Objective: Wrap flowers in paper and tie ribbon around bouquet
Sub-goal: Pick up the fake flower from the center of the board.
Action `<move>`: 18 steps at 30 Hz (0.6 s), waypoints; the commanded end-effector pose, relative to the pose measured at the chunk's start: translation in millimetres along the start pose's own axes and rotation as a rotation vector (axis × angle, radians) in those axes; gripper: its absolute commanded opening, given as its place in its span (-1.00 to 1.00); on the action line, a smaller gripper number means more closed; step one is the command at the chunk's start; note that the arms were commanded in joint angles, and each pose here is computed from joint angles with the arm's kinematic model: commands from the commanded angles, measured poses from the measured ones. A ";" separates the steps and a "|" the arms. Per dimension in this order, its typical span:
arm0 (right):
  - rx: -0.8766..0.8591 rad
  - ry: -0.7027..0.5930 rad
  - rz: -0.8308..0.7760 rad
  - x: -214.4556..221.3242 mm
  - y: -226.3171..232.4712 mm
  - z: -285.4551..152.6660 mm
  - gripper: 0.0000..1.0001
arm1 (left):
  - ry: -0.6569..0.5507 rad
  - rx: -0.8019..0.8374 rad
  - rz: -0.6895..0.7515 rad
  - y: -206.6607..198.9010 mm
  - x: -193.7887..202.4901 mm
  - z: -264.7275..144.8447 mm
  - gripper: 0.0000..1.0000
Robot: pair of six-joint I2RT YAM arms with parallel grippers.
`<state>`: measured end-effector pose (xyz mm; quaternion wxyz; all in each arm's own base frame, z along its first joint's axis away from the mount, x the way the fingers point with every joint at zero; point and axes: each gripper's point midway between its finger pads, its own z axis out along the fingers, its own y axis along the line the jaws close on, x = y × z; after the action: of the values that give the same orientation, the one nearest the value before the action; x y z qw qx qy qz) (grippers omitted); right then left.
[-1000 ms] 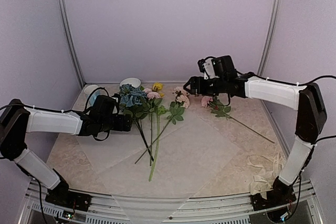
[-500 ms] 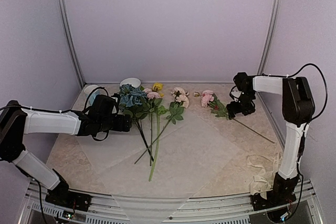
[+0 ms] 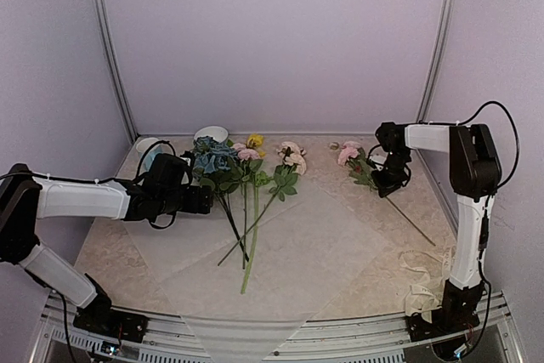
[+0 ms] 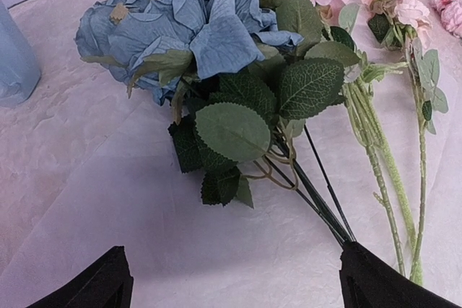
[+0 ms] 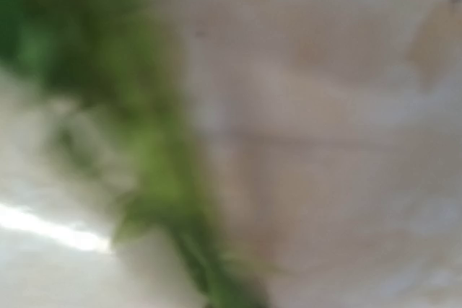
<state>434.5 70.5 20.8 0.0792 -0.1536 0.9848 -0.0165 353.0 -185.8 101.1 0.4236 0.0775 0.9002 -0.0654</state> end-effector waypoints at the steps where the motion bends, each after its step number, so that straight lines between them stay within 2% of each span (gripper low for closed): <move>1: 0.164 -0.011 -0.025 -2.8 -31.8 -5.4 -0.97 | -0.024 -0.007 0.017 -1.9 -10.0 -3.7 0.96; 4: 0.259 -0.087 -0.022 -17.3 -47.4 -27.8 -1.00 | -0.022 -0.006 0.017 -2.9 -10.1 -2.9 0.96; 7: 0.416 -0.205 -0.006 -37.8 -68.5 -70.3 -1.00 | -0.022 -0.003 0.018 -4.7 -9.7 -3.4 0.96; 11: 0.676 -0.407 0.070 -60.3 -89.6 -157.2 -1.00 | -0.019 -0.008 0.022 -4.8 -8.3 -3.8 0.95; 14: 0.807 -0.682 0.085 -69.5 -60.9 -243.7 -1.00 | -0.020 -0.011 0.020 -4.7 -8.0 -4.0 0.95; 16: 0.698 -0.921 0.042 -77.6 -11.8 -283.9 -1.00 | -0.021 -0.011 0.018 -5.1 -8.2 -3.8 0.95; 17: 0.561 -1.039 0.008 -82.0 19.6 -298.8 -1.00 | -0.019 -0.011 0.019 -5.2 -7.6 -3.3 0.96; 18: 0.349 -1.130 -0.040 -84.4 57.7 -308.0 -1.00 | -0.020 -0.010 0.019 -5.9 -7.9 -2.9 0.96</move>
<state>468.9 61.7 243.3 0.4318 -0.1215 0.8514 -0.2717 351.3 -188.3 101.7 0.4259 0.0804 0.8991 -0.0609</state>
